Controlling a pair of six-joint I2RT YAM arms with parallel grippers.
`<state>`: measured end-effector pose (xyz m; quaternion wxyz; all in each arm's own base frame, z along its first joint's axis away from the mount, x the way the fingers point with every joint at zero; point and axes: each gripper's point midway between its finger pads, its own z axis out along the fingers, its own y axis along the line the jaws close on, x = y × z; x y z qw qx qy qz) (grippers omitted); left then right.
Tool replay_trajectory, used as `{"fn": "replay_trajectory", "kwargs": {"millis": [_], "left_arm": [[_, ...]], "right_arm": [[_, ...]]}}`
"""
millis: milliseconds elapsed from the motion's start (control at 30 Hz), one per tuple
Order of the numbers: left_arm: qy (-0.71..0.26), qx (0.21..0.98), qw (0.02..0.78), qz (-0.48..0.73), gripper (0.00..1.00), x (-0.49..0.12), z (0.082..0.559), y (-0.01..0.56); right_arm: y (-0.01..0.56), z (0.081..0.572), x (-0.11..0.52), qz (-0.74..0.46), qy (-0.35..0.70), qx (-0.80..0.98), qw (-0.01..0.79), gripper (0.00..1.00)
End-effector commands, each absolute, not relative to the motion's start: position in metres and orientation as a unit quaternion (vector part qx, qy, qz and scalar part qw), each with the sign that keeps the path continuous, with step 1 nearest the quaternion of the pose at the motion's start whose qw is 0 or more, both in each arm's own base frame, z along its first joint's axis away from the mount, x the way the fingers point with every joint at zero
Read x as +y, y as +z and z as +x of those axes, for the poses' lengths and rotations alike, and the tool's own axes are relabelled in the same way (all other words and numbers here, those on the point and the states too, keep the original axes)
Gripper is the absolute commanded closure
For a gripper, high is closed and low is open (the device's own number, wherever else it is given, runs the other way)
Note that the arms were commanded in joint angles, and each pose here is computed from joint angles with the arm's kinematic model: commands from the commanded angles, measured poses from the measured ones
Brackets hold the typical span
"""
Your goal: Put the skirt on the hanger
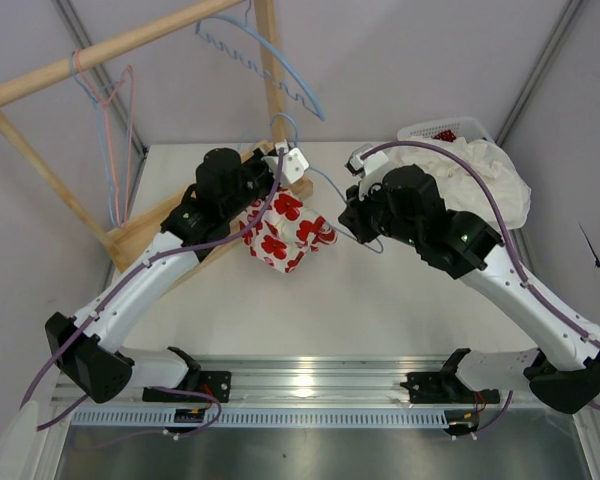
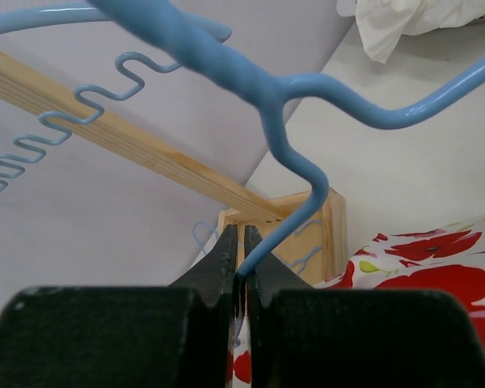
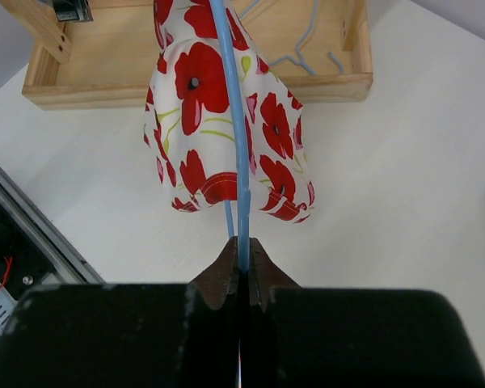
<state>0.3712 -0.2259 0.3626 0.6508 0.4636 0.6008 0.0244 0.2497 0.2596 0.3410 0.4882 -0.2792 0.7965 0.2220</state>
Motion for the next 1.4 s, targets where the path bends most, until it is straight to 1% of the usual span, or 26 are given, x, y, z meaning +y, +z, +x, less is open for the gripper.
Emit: {"fn": "replay_trajectory", "kwargs": {"millis": [0, 33, 100, 133, 167, 200, 233, 300, 333, 400, 433, 500, 567, 633, 700, 733, 833, 1033, 1133, 1200, 1300, 1367], "left_arm": [[0.004, 0.563, 0.71, 0.423, 0.93, -0.223, 0.362, 0.413], [0.006, 0.563, 0.711, 0.421, 0.86, -0.222, 0.361, 0.415], [0.015, 0.567, 0.713, 0.412, 0.79, -0.217, 0.363, 0.416], [0.016, 0.57, 0.714, 0.406, 0.6, -0.215, 0.363, 0.417], [0.014, 0.569, 0.717, 0.402, 0.49, -0.214, 0.362, 0.42], [0.025, 0.578, 0.719, 0.386, 0.43, -0.207, 0.365, 0.422], [0.021, 0.581, 0.724, 0.37, 0.33, -0.203, 0.365, 0.429], [0.023, 0.591, 0.732, 0.338, 0.17, -0.188, 0.366, 0.437], [0.011, 0.599, 0.737, 0.312, 0.11, -0.183, 0.365, 0.443], [-0.001, 0.61, 0.743, 0.277, 0.08, -0.171, 0.361, 0.454], [-0.009, 0.622, 0.743, 0.248, 0.01, -0.163, 0.36, 0.456], [-0.015, 0.635, 0.741, 0.217, 0.0, -0.15, 0.349, 0.462], [-0.029, 0.66, 0.73, 0.177, 0.0, -0.139, 0.338, 0.455], [-0.053, 0.657, 0.738, 0.148, 0.0, -0.127, 0.315, 0.466], [-0.067, 0.671, 0.725, 0.143, 0.0, -0.122, 0.301, 0.455], [-0.078, 0.668, 0.729, 0.128, 0.01, -0.115, 0.287, 0.458], [-0.082, 0.686, 0.715, 0.108, 0.0, -0.102, 0.269, 0.445], [-0.057, 0.715, 0.692, 0.077, 0.0, -0.079, 0.253, 0.418], [-0.063, 0.711, 0.697, 0.077, 0.01, -0.076, 0.245, 0.418], [-0.064, 0.711, 0.696, 0.079, 0.0, -0.075, 0.243, 0.419], [-0.051, 0.716, 0.692, 0.075, 0.0, -0.069, 0.24, 0.419], [-0.045, 0.718, 0.691, 0.073, 0.01, -0.065, 0.238, 0.418]], "right_arm": [[0.381, 0.263, 0.255, -0.243, 0.228, 0.756, 0.564, 1.0], [0.385, 0.265, 0.255, -0.24, 0.228, 0.751, 0.572, 1.0], [0.396, 0.27, 0.255, -0.232, 0.229, 0.738, 0.591, 1.0], [0.399, 0.272, 0.256, -0.231, 0.228, 0.733, 0.598, 1.0], [0.4, 0.275, 0.258, -0.23, 0.227, 0.73, 0.602, 1.0], [0.406, 0.278, 0.26, -0.229, 0.228, 0.721, 0.613, 1.0], [0.408, 0.28, 0.262, -0.229, 0.228, 0.718, 0.617, 1.0], [0.411, 0.285, 0.269, -0.233, 0.231, 0.71, 0.623, 1.0], [0.411, 0.287, 0.272, -0.235, 0.233, 0.708, 0.624, 1.0], [0.412, 0.293, 0.28, -0.235, 0.237, 0.704, 0.627, 1.0], [0.411, 0.296, 0.283, -0.247, 0.231, 0.699, 0.63, 1.0], [0.416, 0.305, 0.291, -0.248, 0.231, 0.695, 0.634, 1.0], [0.415, 0.311, 0.298, -0.251, 0.229, 0.698, 0.63, 1.0], [0.414, 0.323, 0.309, -0.25, 0.229, 0.704, 0.624, 1.0], [0.416, 0.33, 0.317, -0.246, 0.236, 0.7, 0.628, 1.0], [0.412, 0.333, 0.322, -0.247, 0.238, 0.699, 0.627, 1.0], [0.425, 0.34, 0.333, -0.234, 0.259, 0.671, 0.654, 1.0], [0.438, 0.351, 0.357, -0.221, 0.296, 0.646, 0.668, 1.0], [0.446, 0.355, 0.366, -0.21, 0.317, 0.62, 0.687, 1.0], [0.446, 0.363, 0.374, -0.209, 0.319, 0.621, 0.685, 1.0], [0.431, 0.374, 0.388, -0.216, 0.313, 0.641, 0.667, 1.0], [0.434, 0.378, 0.39, -0.209, 0.317, 0.632, 0.675, 1.0]]}}
